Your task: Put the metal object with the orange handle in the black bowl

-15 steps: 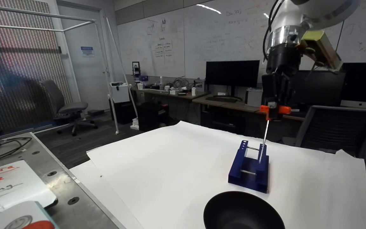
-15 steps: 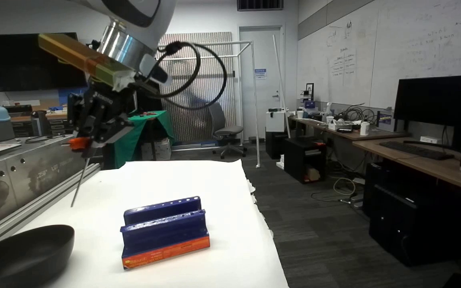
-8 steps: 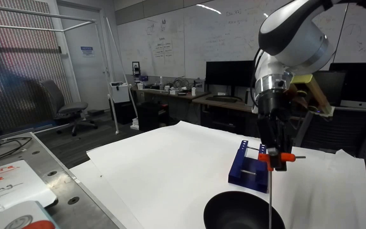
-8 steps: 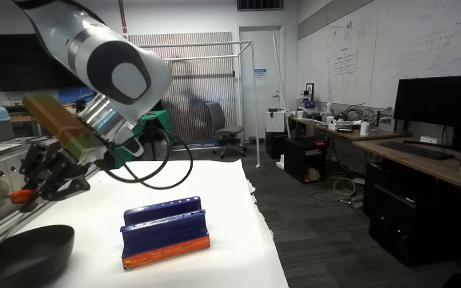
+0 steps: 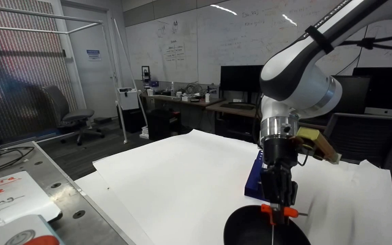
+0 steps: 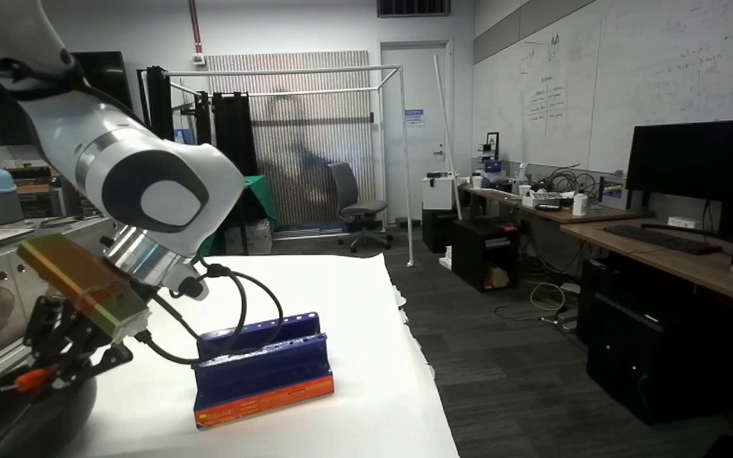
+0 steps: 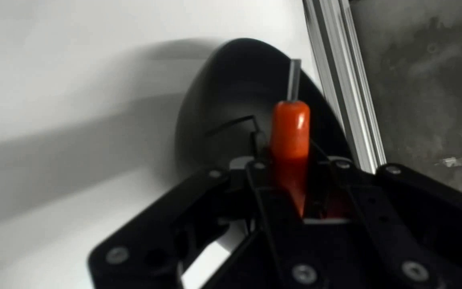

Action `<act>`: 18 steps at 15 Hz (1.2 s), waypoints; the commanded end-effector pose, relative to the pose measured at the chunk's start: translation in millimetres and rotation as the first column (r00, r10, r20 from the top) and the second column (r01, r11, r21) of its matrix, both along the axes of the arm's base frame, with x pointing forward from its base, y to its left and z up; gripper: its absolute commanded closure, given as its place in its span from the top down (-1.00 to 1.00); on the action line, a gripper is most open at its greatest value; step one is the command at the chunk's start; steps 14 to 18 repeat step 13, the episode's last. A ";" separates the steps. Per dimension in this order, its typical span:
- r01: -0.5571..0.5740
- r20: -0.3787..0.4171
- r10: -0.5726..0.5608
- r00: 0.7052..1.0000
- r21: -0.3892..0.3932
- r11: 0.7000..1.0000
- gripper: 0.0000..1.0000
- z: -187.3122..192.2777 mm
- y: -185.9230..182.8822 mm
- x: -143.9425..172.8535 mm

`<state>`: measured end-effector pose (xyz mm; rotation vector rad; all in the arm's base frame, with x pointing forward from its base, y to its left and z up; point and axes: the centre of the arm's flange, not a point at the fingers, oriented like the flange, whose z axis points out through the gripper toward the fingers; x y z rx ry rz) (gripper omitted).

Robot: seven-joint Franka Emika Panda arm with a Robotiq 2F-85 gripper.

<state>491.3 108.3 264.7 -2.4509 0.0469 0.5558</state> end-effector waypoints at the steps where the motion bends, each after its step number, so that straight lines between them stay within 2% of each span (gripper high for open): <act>1: 0.005 0.043 -0.005 0.999 -0.012 1.000 -0.07 -17.1 9.9 5.9; 4: 0.022 0.096 -0.020 0.995 -0.025 0.999 0.35 -6.8 7.8 11.8; 8: 0.045 0.167 -0.039 0.985 -0.032 0.999 0.97 42.4 -1.8 20.9; 10: 0.058 0.240 -0.047 0.970 -0.037 0.998 1.00 80.8 -5.2 20.9; 13: 0.080 0.372 -0.052 0.927 -0.061 0.995 1.00 135.4 -13.9 15.3; 18: 0.080 0.372 -0.052 0.927 -0.061 0.995 1.00 135.4 -13.9 15.3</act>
